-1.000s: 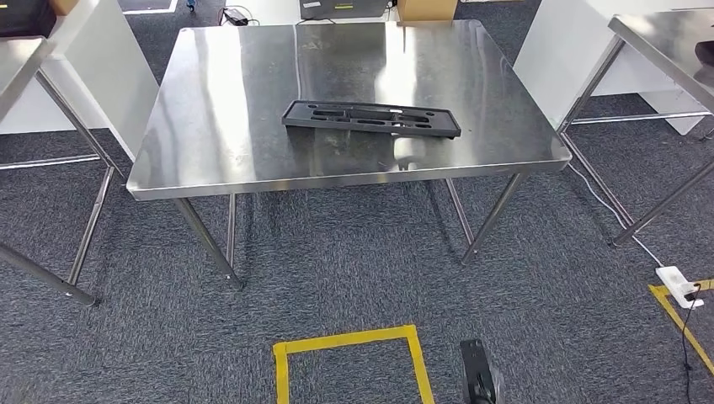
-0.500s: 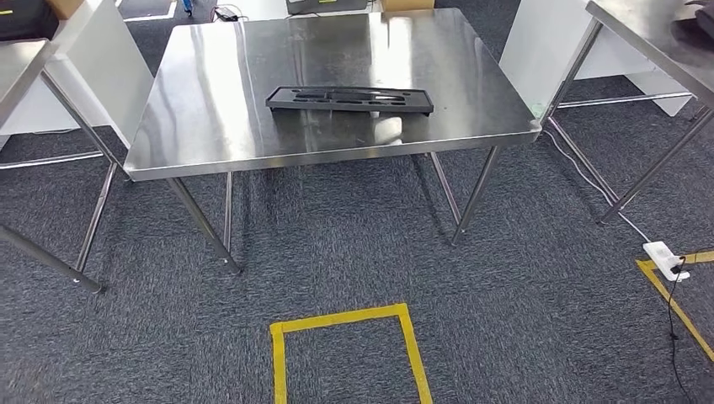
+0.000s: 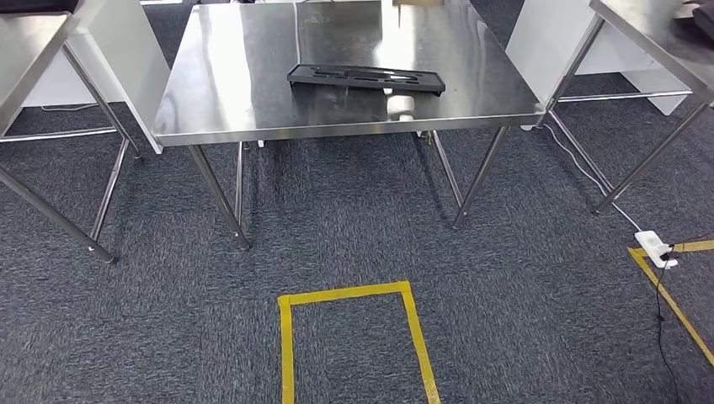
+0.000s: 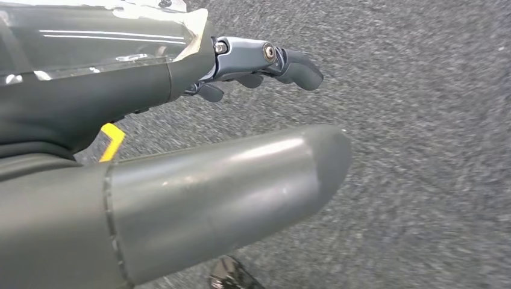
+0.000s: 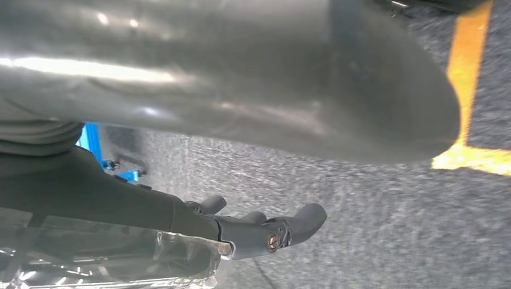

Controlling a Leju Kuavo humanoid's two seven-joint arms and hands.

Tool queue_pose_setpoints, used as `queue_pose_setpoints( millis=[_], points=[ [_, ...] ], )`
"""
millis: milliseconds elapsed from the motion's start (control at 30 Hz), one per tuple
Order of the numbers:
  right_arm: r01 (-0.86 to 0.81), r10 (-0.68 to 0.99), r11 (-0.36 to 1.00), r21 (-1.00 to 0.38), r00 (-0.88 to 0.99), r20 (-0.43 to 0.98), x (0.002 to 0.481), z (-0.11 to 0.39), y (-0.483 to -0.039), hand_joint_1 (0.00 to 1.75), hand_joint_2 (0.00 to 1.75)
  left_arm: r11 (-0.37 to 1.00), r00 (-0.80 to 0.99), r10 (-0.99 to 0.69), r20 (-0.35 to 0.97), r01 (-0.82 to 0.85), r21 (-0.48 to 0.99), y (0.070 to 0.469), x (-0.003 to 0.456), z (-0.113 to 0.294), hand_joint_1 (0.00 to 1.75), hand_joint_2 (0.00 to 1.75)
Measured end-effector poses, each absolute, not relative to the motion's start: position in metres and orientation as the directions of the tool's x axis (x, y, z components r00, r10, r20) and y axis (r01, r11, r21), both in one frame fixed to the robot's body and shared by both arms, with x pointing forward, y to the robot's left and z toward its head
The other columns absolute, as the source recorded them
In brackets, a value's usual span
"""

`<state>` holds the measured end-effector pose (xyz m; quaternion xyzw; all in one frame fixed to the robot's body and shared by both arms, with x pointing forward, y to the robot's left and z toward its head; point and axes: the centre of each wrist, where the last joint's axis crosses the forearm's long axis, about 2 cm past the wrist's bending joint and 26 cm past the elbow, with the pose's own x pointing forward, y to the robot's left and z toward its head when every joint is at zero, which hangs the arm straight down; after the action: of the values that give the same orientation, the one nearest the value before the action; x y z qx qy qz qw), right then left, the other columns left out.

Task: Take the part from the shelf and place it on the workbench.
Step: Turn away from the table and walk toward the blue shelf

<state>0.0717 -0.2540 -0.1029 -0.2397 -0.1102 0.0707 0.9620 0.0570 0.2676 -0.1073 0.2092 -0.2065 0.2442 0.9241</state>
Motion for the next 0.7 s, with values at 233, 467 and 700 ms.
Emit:
queue_pose_setpoints(
  millis=[233,467,700],
  points=[
    [-0.062,0.183,0.860,-0.506,0.964,0.193,0.0755,-0.1021,-0.2576,0.00,0.00,0.802,0.801,0.356,0.481,-0.526,0.283,0.2646,0.0585,-0.1069,0.00,0.00],
    [-0.068,0.194,0.852,-0.519,0.962,0.193,0.0720,-0.1026,-0.2579,0.00,0.00,0.797,0.806,0.360,0.471,-0.527,0.293,0.2636,0.0566,-0.1071,0.00,0.00],
    [-0.072,0.203,0.848,-0.524,0.959,0.197,0.0717,-0.1026,-0.2572,0.00,0.00,0.794,0.806,0.361,0.470,-0.530,0.299,0.2639,0.0572,-0.1069,0.00,0.00]
  ],
)
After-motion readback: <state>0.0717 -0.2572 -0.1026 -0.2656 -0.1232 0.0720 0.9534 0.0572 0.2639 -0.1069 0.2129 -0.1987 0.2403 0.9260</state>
